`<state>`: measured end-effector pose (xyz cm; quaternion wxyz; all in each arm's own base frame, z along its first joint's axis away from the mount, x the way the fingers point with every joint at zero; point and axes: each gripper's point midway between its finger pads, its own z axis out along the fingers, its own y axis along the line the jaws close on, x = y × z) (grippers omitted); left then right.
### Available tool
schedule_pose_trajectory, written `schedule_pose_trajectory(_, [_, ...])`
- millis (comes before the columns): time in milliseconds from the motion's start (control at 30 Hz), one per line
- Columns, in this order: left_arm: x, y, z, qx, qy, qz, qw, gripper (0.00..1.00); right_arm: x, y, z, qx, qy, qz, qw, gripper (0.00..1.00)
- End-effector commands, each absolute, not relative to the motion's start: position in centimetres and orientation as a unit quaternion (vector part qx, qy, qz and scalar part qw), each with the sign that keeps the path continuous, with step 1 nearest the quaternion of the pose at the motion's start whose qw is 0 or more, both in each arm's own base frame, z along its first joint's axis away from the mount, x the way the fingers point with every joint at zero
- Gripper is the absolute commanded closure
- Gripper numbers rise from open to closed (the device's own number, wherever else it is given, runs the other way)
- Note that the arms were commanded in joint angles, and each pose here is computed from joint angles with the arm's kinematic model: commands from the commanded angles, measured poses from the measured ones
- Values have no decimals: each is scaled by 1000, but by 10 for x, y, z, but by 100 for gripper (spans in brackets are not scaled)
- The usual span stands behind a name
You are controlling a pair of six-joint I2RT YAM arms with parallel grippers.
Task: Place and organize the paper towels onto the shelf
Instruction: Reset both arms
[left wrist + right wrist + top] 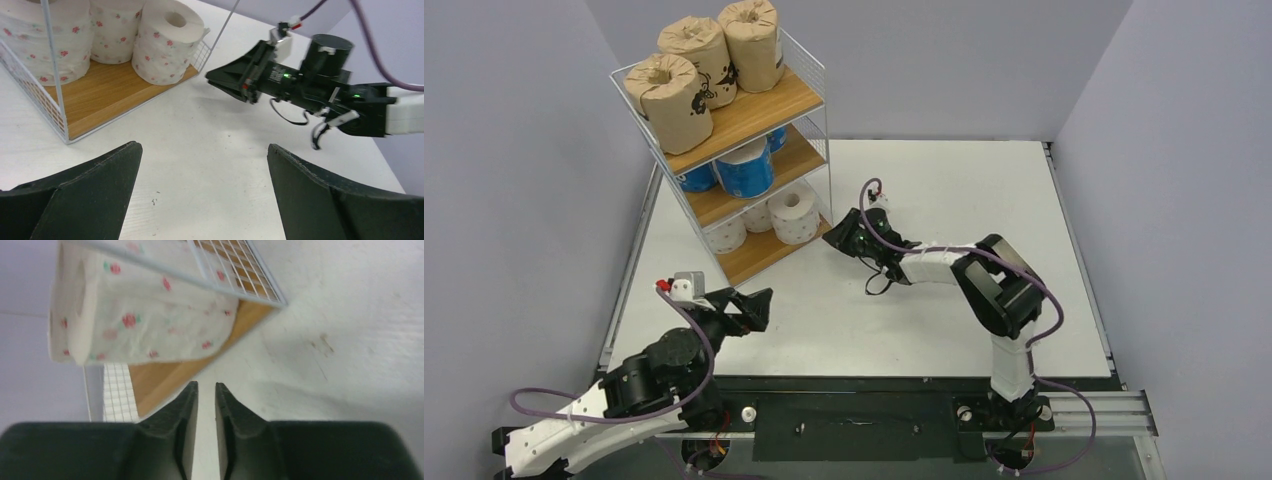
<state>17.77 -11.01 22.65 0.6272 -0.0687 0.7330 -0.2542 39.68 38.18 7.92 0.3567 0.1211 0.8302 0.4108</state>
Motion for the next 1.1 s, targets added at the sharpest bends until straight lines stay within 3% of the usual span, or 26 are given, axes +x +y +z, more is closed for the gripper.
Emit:
schedule_pose_trajectory(0, [185,-103,232,-98,745,-214,624,4,381,349,129,89,818,391,413,78])
schedule_pose_trajectory(100, [191,-108,221,-103,766,-172,611,4,361,322,133,72,829,356,425,56])
schedule_pose_trajectory(167, [194,-109,216,-114,775,-149,603,4,350,302,131,69,837,328,434,47])
schedule_pose_trajectory(533, [205,-132,207,-144,787,-134,585,4,300,204,127,85,847,205,482,42])
schedule_pose_trajectory(900, [213,-150,189,-220,793,-127,554,4,269,105,148,213,795,116,556,40])
schedule_pose_trajectory(1067, [215,-163,185,-213,803,-122,543,4,256,87,154,252,766,136,576,27])
